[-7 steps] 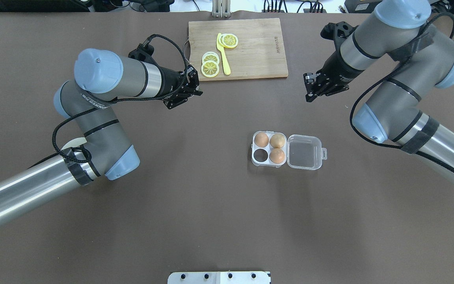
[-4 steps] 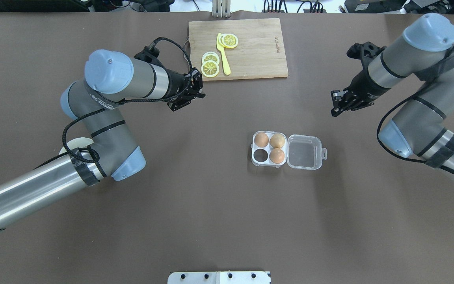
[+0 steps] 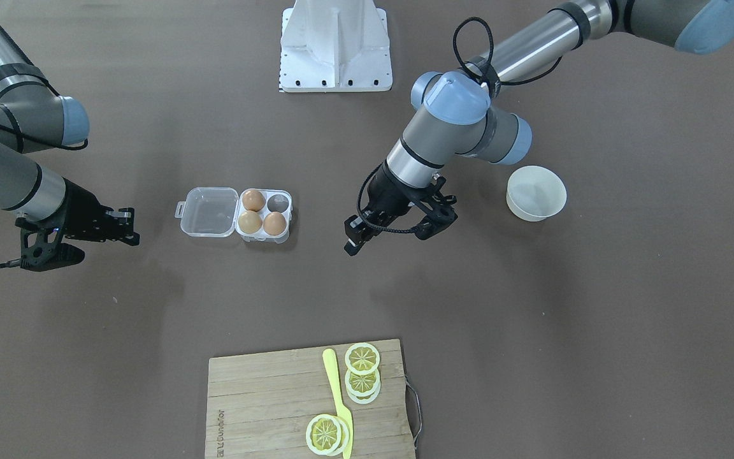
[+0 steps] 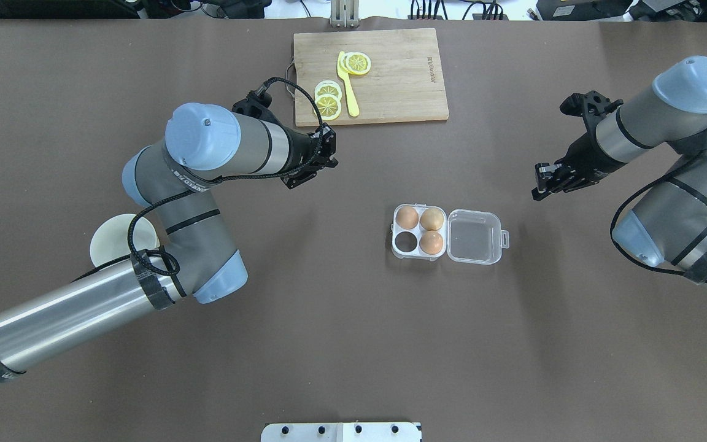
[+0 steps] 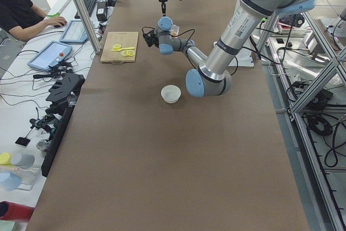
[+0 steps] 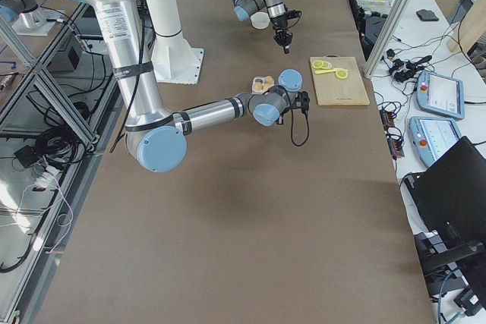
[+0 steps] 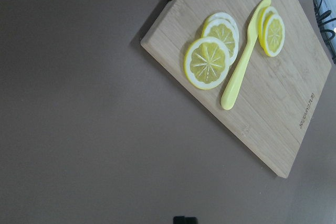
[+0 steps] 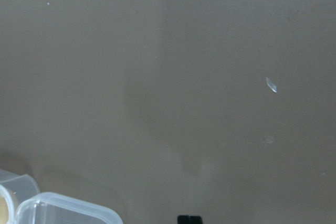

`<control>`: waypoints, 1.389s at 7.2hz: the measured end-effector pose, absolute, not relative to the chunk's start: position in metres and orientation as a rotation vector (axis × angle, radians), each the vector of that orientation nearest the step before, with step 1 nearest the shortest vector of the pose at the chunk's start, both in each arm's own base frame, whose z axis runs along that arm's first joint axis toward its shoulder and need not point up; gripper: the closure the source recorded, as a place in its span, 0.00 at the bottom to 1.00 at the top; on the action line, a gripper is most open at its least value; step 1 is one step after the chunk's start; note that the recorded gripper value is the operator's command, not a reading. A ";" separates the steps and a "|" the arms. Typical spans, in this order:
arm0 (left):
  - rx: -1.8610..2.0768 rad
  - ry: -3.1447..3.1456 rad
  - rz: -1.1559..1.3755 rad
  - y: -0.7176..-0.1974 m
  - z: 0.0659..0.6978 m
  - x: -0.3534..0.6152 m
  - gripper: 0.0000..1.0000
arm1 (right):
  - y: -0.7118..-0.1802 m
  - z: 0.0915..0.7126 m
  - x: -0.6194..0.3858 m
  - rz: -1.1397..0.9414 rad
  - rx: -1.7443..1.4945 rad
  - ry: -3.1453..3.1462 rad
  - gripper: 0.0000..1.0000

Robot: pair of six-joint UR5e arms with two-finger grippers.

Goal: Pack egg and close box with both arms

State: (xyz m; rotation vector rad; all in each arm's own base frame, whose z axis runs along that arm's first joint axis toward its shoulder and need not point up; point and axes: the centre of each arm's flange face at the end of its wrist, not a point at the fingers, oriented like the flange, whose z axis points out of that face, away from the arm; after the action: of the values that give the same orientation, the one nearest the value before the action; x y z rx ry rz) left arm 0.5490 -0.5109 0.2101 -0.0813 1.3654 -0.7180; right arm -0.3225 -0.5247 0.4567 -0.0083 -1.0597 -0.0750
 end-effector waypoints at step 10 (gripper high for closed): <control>-0.082 1.331 -0.675 -0.434 0.192 0.641 1.00 | -0.515 0.426 -0.318 -0.088 -0.017 -1.118 0.00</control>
State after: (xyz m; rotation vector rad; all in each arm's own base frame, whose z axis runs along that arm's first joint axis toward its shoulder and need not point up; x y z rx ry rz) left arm 0.6406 -0.4337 0.1915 -0.0823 1.3315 -0.6750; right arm -0.3177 -0.5154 0.4265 -0.0168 -1.1181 -0.0883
